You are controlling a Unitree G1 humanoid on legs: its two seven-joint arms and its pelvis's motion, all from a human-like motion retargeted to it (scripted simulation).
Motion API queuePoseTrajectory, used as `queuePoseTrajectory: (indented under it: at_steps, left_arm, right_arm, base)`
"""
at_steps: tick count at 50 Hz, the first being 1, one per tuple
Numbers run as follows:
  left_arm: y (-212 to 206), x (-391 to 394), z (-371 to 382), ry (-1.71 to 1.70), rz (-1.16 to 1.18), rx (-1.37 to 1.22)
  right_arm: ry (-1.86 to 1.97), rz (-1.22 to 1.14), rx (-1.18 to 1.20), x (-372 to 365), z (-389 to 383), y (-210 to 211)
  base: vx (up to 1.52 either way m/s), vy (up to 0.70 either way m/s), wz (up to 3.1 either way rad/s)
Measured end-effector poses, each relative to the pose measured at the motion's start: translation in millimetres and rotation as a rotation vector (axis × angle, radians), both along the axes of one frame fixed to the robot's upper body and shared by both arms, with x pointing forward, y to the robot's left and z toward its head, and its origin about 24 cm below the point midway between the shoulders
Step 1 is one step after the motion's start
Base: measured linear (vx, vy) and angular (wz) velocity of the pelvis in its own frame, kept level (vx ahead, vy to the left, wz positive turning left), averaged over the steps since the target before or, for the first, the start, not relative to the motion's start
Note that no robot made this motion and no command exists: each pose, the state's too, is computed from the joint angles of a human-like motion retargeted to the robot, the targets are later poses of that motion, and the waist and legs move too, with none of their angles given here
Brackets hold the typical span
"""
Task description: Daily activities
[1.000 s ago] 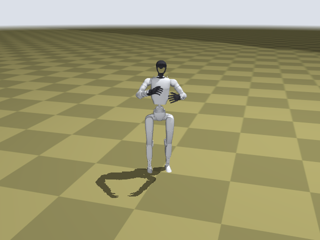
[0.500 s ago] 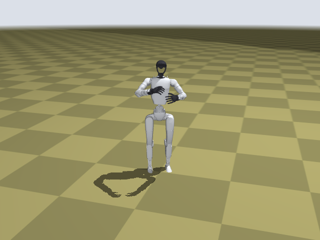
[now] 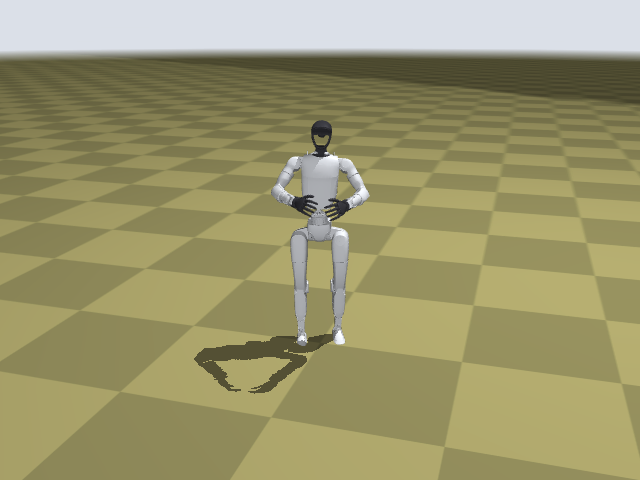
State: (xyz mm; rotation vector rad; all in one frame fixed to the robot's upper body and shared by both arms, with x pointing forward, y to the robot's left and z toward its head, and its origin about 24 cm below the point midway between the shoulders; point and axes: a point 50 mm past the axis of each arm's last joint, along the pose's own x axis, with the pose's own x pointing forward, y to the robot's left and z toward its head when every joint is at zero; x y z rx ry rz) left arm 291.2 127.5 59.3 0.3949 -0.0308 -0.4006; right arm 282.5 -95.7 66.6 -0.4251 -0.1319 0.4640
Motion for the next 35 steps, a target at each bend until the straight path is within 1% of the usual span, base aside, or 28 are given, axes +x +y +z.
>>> queuePoseTrajectory:
  at_steps: [9,21,28,35]
  left_arm:
    - [14.6,-1.6,1.6,-0.064,0.051,0.092]
    - [20.7,-10.7,1.3,-0.161,0.037,0.248]
    - [20.0,-18.9,-4.2,-0.205,0.014,0.342]
    - [28.8,-23.1,-11.6,-0.234,0.045,0.447]
  right_arm:
    - [0.028,-0.044,0.047,-1.7,-6.3,-2.2]
    - [0.077,-0.134,0.033,-22.7,-30.3,-29.6]
    - [0.11,-0.15,-0.024,-39.2,-47.5,-42.1]
    - [0.141,-0.16,-0.14,-55.7,-67.8,-56.4]
  base:
    - [0.0,-0.02,-0.22]
    - [-0.01,-0.02,-0.22]
    - [-0.01,-0.02,-0.22]
    - [-0.02,-0.01,-0.23]
